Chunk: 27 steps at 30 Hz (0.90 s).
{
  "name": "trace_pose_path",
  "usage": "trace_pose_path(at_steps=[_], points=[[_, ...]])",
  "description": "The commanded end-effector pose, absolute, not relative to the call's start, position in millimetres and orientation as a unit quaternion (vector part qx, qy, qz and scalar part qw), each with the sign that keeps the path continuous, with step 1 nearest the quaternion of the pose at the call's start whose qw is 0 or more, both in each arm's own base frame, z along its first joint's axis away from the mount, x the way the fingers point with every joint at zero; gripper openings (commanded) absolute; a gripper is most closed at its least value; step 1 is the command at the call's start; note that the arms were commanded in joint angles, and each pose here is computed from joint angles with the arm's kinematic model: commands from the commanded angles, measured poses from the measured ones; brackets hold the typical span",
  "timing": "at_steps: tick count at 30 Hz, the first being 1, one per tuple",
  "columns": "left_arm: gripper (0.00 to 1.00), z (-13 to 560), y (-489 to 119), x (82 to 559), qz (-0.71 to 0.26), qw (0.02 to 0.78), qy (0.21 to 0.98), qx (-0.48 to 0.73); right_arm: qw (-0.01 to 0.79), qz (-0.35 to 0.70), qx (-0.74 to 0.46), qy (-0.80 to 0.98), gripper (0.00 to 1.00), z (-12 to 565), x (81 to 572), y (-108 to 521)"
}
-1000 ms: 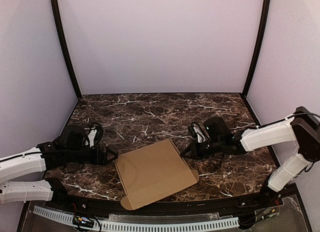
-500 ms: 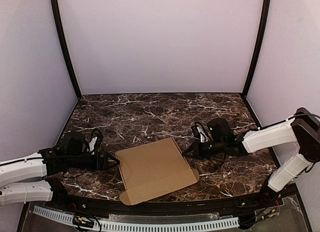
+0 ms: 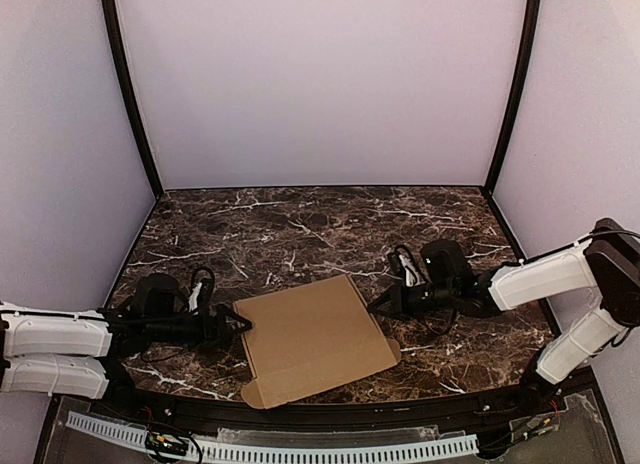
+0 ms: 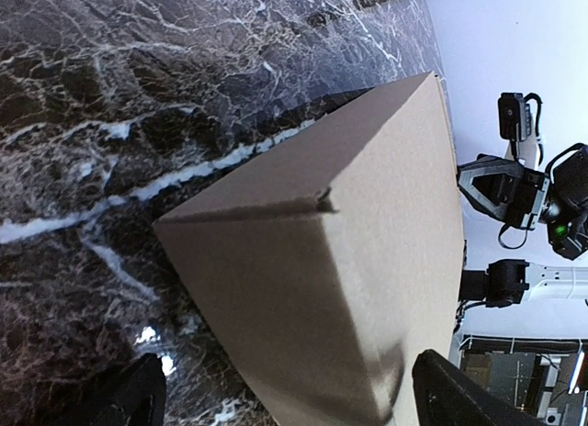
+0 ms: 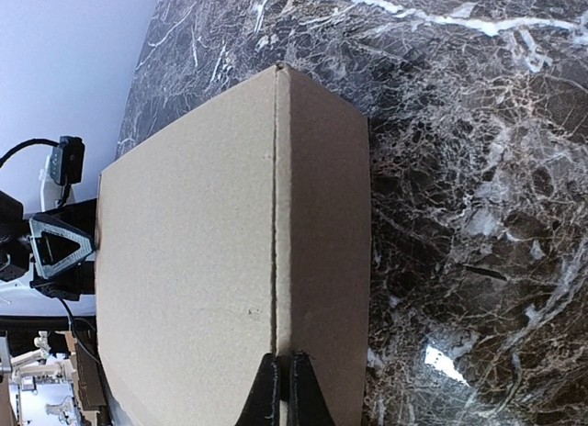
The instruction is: Fold the paper box
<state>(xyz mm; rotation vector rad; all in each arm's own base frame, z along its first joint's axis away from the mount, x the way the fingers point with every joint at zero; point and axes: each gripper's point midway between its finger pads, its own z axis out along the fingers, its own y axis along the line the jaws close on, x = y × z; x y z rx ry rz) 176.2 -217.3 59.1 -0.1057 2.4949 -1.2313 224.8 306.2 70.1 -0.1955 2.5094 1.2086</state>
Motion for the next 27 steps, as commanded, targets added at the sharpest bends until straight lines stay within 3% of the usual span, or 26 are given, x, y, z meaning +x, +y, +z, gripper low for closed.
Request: trace_pose_path(at_steps=[1, 27], points=[[0.93, 74.1, -232.9, 181.5, -0.489, 0.181, 0.852, -0.037, 0.149, 0.389, -0.046, 0.908, 0.00, 42.5, 215.6, 285.8], [0.92, 77.4, -252.6, 179.4, -0.587, 0.133, 0.795, -0.079, 0.149, 0.404, -0.042, 0.902, 0.00, 39.6, 212.8, 286.6]])
